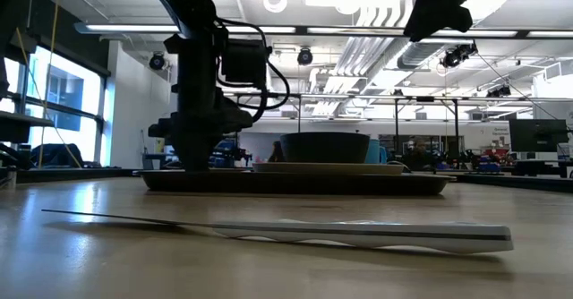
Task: Set up tray
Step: Adjust the gray napkin on the brown tray, then put the blue fork on the gray napkin to the right of the blue spoon
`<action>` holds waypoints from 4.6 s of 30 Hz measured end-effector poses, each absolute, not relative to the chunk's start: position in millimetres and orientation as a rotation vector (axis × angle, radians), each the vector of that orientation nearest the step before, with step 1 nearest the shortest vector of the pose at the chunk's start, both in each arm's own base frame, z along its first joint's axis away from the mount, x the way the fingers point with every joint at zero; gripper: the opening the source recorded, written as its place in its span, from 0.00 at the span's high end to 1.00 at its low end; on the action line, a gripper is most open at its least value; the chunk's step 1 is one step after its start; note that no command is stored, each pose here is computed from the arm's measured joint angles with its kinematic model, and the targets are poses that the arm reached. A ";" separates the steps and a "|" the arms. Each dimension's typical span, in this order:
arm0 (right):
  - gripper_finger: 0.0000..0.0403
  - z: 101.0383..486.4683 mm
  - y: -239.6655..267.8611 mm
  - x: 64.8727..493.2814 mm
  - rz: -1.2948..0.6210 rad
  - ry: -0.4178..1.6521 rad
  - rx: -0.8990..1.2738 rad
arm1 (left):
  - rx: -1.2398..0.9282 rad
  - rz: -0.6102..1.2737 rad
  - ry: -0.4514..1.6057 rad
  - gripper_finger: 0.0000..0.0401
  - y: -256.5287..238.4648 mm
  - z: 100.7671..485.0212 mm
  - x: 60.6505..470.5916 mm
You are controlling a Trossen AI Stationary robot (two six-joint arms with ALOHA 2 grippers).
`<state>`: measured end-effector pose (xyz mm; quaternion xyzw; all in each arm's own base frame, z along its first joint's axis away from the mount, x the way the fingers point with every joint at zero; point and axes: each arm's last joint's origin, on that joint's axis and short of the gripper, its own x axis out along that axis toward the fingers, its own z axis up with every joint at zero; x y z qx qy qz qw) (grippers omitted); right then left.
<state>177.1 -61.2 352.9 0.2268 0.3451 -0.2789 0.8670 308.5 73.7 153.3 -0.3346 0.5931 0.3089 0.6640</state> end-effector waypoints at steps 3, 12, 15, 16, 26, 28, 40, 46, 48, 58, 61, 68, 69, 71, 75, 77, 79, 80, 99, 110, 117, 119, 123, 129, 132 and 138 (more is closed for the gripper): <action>0.71 352.9 -61.1 177.1 -0.582 0.723 0.477 | -0.760 0.694 1.340 0.88 73.6 153.7 308.8; 0.71 352.9 -61.1 177.1 -0.582 0.723 0.478 | -0.734 0.685 1.371 0.88 76.0 180.9 318.1; 0.71 352.9 -61.1 177.1 -0.581 0.723 0.478 | -0.727 0.687 1.406 0.88 75.8 191.4 318.3; 0.71 352.9 -61.1 177.1 -0.582 0.723 0.478 | -0.729 0.689 1.424 0.88 75.5 194.7 317.6; 0.71 352.8 -60.4 177.4 -0.553 0.729 0.481 | -0.676 0.650 1.450 0.88 28.2 237.8 303.8; 0.71 352.8 -60.4 177.4 -0.552 0.730 0.480 | -0.667 0.663 1.428 0.88 16.1 244.7 300.3; 0.71 352.5 -56.7 178.4 -0.416 0.756 0.504 | -0.845 0.797 1.474 0.78 -51.3 253.8 281.9; 0.71 351.6 -53.8 178.0 -0.331 0.782 0.541 | -0.909 0.825 1.431 0.55 -90.3 244.9 275.3; 0.71 351.2 -53.1 177.6 -0.311 0.791 0.544 | -0.954 0.841 1.436 0.48 -102.9 235.3 270.4; 0.71 350.0 -45.5 178.4 -0.286 0.823 0.447 | -1.195 0.864 1.437 0.38 -157.1 193.5 245.0; 0.71 349.9 -43.1 179.1 -0.285 0.826 0.436 | -1.204 0.897 1.390 0.41 -165.7 193.3 239.9; 0.71 349.9 -40.0 179.9 -0.324 0.823 0.404 | -1.248 0.935 1.447 0.47 -167.4 164.6 223.2; 0.71 350.0 -39.8 180.1 -0.331 0.820 0.411 | -1.267 0.913 1.458 0.48 -167.9 160.1 222.6; 0.71 350.3 -38.9 180.6 -0.330 0.816 0.413 | -1.313 0.861 1.454 0.49 -169.9 155.2 224.1; 0.71 349.5 -35.6 180.4 -0.315 0.831 0.410 | -1.341 0.861 1.406 0.49 -168.8 152.9 226.1; 0.71 349.4 -34.0 180.5 -0.310 0.835 0.407 | -1.328 0.884 1.426 0.49 -167.8 152.4 223.9; 0.71 349.4 -33.0 180.7 -0.312 0.835 0.398 | -1.324 0.894 1.458 0.49 -167.6 152.2 222.2; 0.71 349.4 -32.7 180.8 -0.316 0.834 0.392 | -1.325 0.895 1.473 0.49 -167.8 152.2 221.7; 0.71 349.9 -32.8 181.3 -0.343 0.821 0.401 | -1.227 1.018 1.483 0.49 -166.0 151.8 208.6; 0.71 349.7 -32.5 181.1 -0.346 0.822 0.426 | -1.239 1.005 1.477 0.50 -168.0 134.5 211.9; 0.71 349.7 -33.5 180.9 -0.375 0.819 0.404 | -1.240 0.998 1.457 0.70 -168.4 134.0 213.1; 0.71 349.7 -33.7 180.9 -0.382 0.817 0.400 | -1.239 0.996 1.443 0.79 -168.4 134.0 213.7; 0.71 349.7 -33.7 180.9 -0.381 0.818 0.397 | -1.228 1.006 1.420 0.90 -167.7 134.1 213.5; 0.71 349.7 -33.7 180.9 -0.375 0.820 0.384 | -1.253 1.046 1.392 0.88 -167.6 134.6 214.0; 0.71 349.7 -33.7 180.9 -0.375 0.820 0.383 | -1.269 1.064 1.359 0.84 -169.5 138.9 217.6; 0.71 349.8 -33.9 180.9 -0.374 0.821 0.362 | -1.275 1.073 1.152 0.90 -165.3 154.1 237.2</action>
